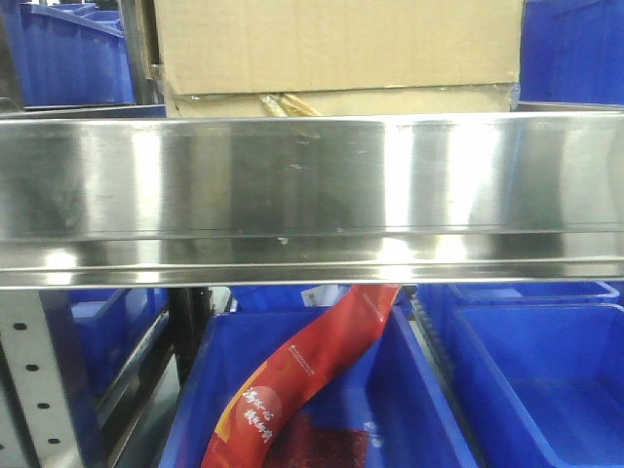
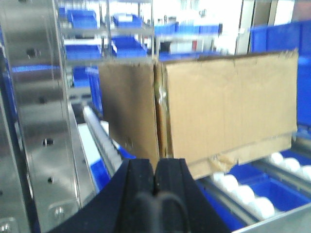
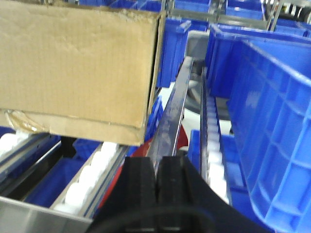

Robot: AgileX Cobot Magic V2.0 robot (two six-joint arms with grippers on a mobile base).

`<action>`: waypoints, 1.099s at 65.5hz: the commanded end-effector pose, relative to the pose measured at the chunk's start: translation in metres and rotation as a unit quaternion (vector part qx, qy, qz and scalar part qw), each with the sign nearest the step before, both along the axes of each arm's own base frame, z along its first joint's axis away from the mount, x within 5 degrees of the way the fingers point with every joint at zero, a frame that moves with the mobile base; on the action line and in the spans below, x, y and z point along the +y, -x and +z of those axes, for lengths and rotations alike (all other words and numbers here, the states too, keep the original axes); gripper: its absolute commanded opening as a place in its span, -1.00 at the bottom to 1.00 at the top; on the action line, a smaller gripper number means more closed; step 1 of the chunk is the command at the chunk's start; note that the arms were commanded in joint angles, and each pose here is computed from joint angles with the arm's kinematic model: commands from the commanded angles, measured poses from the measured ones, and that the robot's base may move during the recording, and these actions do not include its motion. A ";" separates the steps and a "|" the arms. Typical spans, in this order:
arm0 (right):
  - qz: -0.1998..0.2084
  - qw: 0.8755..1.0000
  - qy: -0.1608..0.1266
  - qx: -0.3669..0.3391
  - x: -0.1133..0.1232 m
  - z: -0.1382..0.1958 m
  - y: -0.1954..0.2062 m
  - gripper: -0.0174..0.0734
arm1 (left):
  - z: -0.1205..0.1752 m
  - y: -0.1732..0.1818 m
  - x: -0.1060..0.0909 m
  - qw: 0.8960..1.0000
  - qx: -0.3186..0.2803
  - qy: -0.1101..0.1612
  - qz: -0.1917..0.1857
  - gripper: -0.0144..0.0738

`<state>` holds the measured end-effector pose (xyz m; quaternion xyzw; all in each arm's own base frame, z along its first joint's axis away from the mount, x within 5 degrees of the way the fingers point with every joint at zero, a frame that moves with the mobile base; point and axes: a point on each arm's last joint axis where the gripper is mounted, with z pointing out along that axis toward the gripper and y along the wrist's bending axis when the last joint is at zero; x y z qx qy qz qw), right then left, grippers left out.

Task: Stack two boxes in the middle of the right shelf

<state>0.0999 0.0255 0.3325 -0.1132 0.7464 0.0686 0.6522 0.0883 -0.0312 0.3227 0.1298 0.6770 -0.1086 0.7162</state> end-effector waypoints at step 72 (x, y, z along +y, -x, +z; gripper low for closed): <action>-0.008 0.999 0.001 -0.032 -0.002 0.005 0.000 -0.97 | -0.088 0.037 0.033 0.983 -0.021 0.016 0.183 -0.92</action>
